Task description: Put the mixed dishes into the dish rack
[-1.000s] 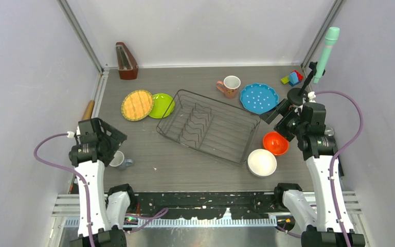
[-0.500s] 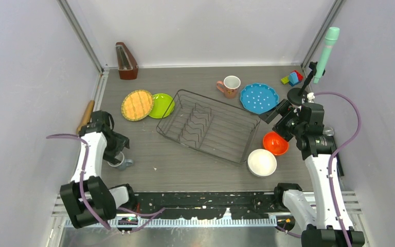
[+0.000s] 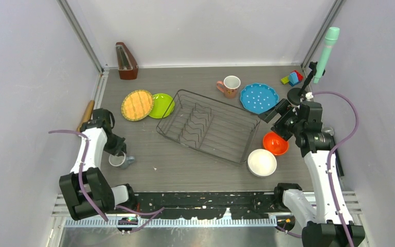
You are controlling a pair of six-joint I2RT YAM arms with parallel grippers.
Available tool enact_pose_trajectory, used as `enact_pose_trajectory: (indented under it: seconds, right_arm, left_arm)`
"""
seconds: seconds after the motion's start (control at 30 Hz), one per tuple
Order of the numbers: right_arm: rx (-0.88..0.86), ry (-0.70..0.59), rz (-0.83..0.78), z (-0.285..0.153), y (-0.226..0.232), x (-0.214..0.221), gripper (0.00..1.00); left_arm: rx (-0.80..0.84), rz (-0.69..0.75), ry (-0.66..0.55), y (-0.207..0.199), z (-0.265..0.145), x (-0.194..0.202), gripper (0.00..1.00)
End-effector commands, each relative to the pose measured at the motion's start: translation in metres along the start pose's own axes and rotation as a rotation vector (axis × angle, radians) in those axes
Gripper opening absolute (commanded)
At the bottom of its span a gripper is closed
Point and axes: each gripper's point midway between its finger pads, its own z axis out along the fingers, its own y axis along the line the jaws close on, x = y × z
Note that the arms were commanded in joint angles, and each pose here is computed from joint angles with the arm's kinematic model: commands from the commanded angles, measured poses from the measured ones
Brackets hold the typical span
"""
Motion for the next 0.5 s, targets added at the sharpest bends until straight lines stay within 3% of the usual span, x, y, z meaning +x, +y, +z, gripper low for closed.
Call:
enact_pose_trajectory:
  seconds: [0.0,0.17,0.23,0.47]
  right_arm:
    - [-0.052,-0.015,-0.005,-0.001,0.017,-0.009,0.89]
    - [-0.060,-0.013,0.015,-0.001,0.022,-0.013,0.88]
    - [-0.073,-0.008,0.027,0.000,0.026,-0.014,0.89]
    - [-0.380,0.129,0.008,-0.010,0.094,-0.006,0.88]
  left_arm:
    - [0.146,0.025,-0.077,-0.026,-0.034,-0.018,0.00]
    - [0.357,0.008,-0.180,-0.051,-0.077,-0.031,0.00]
    - [0.530,0.045,-0.180,-0.075,-0.100,-0.027,0.00]
    - [1.279,0.152,-0.135,-0.162,-0.228,-0.010,0.00]
